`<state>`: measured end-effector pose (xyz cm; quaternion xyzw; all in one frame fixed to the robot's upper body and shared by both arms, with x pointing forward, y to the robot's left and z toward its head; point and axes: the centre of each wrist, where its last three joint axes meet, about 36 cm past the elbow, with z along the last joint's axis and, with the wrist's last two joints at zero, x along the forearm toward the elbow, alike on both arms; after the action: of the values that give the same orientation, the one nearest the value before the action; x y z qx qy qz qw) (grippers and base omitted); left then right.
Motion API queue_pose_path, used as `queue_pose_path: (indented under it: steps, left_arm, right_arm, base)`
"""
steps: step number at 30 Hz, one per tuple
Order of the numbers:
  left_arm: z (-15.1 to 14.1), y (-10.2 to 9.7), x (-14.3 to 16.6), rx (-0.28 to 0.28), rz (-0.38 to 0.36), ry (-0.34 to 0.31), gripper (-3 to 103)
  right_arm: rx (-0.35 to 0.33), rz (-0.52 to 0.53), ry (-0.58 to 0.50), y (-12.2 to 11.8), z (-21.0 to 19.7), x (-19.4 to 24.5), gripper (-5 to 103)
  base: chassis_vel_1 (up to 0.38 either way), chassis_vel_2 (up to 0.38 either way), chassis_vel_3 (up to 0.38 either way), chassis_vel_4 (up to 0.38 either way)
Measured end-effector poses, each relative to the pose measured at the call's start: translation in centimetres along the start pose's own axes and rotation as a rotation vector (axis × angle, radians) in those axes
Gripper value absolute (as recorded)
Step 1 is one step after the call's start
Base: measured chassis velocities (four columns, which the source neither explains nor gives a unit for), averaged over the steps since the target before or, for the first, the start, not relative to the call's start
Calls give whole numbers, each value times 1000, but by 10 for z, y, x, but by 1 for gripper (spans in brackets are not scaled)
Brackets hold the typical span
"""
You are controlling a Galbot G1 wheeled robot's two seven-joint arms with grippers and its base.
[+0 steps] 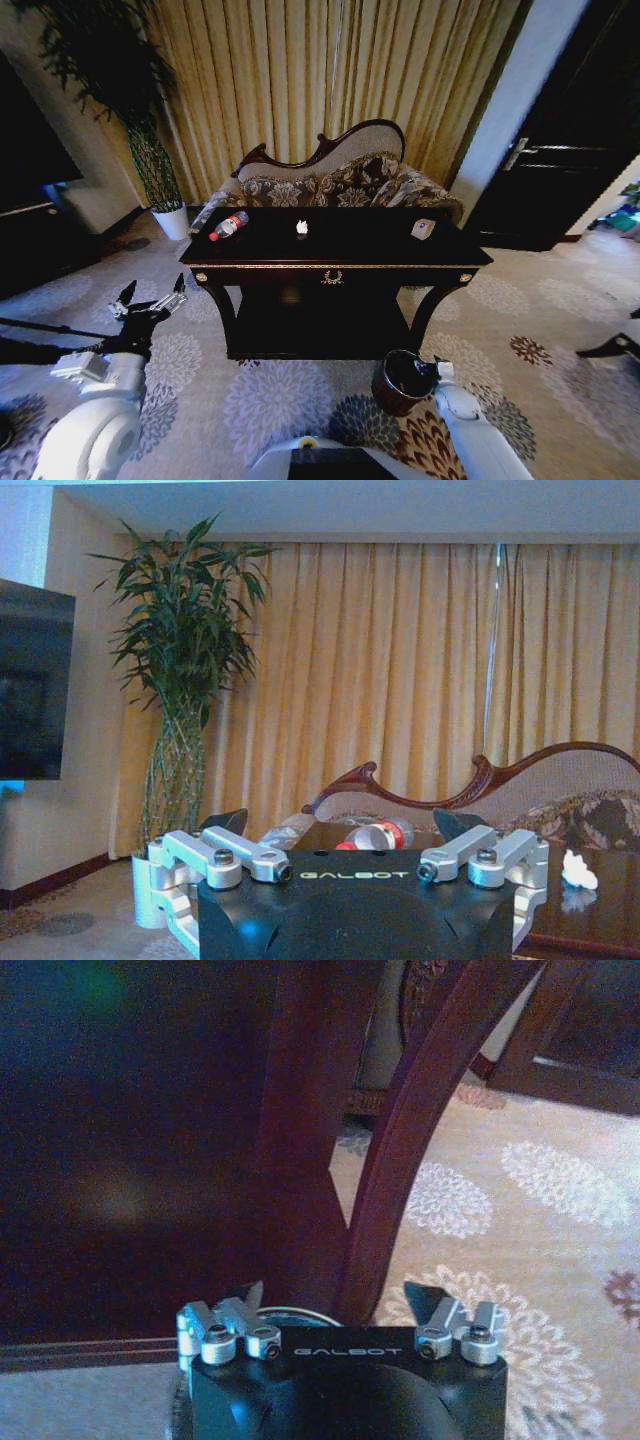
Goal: Move to the front of the table and place the trash on the table into the trash bin.
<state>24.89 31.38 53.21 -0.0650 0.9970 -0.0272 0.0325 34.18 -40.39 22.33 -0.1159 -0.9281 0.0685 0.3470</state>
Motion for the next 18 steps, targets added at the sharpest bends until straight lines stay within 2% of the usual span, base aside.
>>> queue_pose_path:
  steps: [1, 3, 4, 6, 14, 17, 18]
  left_arm:
    - [0, 0, 0, 1, 0, 0, 100]
    - [-1, -1, 1, 1, 2, -1, 100]
    - [-1, -1, 1, 1, 3, -2, 100]
    - [-1, 0, 1, 1, 4, -3, 100]
    - [-2, 4, 4, -5, 2, -7, 100]
    - [-1, 6, 4, -8, -1, -11, 100]
    - [-1, 7, 4, -7, -4, -13, 100]
  right_arm:
    - [-18, -7, 7, 1, -3, 1, 85]
    - [-38, -15, 16, 1, -6, 2, 85]
    - [-49, -20, 21, 2, -8, 3, 95]
    - [-50, -20, 23, 1, -8, 3, 99]
    - [-66, -18, 22, 0, -9, 3, 100]
    - [-113, -20, -46, -2, -21, 7, 100]
    - [-149, -18, -113, -4, -35, 12, 100]
  base:
    - [0, 0, 0, 0]
    - [0, 0, 0, 0]
    - [0, 0, 0, 0]
    - [0, 0, 0, 0]
    - [0, 0, 0, 0]
    - [0, 0, 0, 0]
    - [0, 0, 0, 0]
